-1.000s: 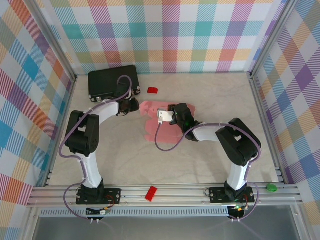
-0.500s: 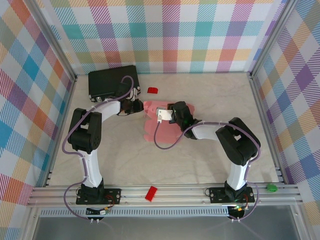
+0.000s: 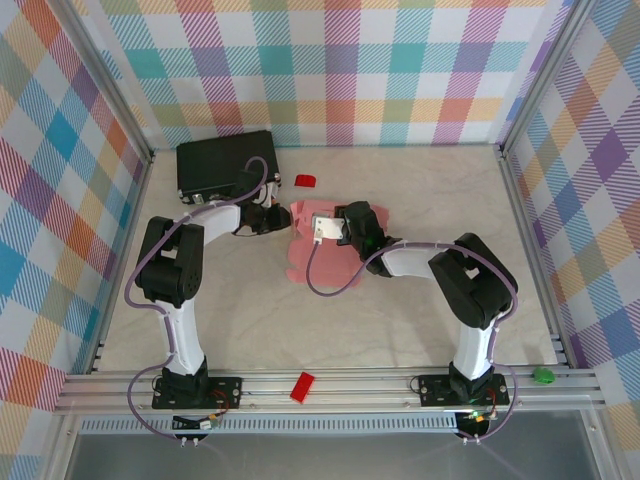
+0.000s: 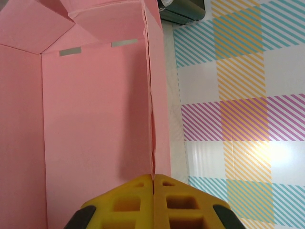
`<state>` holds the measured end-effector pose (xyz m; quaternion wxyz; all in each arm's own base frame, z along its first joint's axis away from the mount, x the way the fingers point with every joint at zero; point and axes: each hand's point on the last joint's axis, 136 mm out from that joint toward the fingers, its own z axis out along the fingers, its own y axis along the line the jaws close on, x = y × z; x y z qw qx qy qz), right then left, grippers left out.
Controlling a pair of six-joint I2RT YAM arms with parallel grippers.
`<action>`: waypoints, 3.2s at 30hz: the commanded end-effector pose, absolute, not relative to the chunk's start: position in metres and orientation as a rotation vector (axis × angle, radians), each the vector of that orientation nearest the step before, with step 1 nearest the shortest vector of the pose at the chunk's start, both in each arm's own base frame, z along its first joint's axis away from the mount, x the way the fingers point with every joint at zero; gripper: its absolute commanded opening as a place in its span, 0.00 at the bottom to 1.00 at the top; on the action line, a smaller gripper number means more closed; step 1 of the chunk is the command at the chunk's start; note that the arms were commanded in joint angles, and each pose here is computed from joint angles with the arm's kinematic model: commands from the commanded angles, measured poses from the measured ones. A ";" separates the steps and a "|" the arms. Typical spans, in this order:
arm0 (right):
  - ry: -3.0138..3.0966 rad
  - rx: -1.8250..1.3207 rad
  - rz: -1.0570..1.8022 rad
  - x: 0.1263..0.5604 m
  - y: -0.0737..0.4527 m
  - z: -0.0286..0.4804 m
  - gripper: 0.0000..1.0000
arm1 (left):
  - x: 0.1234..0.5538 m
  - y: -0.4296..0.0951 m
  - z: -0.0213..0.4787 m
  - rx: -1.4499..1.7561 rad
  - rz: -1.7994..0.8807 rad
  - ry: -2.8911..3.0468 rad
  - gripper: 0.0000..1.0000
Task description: Fold the paper box
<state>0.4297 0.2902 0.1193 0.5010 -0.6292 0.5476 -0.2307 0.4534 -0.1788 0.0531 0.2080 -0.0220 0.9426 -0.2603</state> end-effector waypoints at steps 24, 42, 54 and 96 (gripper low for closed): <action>1.358 -1.593 -0.537 0.424 0.291 0.101 0.00 | 0.443 -0.218 0.089 0.157 -1.010 2.473 0.25; 1.361 -1.589 -0.545 0.427 0.293 0.100 0.00 | 0.431 -0.228 0.081 0.261 -1.011 2.494 0.28; 1.365 -1.594 -0.550 0.427 0.292 0.098 0.00 | 0.425 -0.234 0.084 0.308 -1.061 2.473 0.30; 1.390 -1.599 -0.532 0.422 0.290 0.095 0.00 | 0.458 -0.238 0.074 0.298 -0.788 2.322 0.37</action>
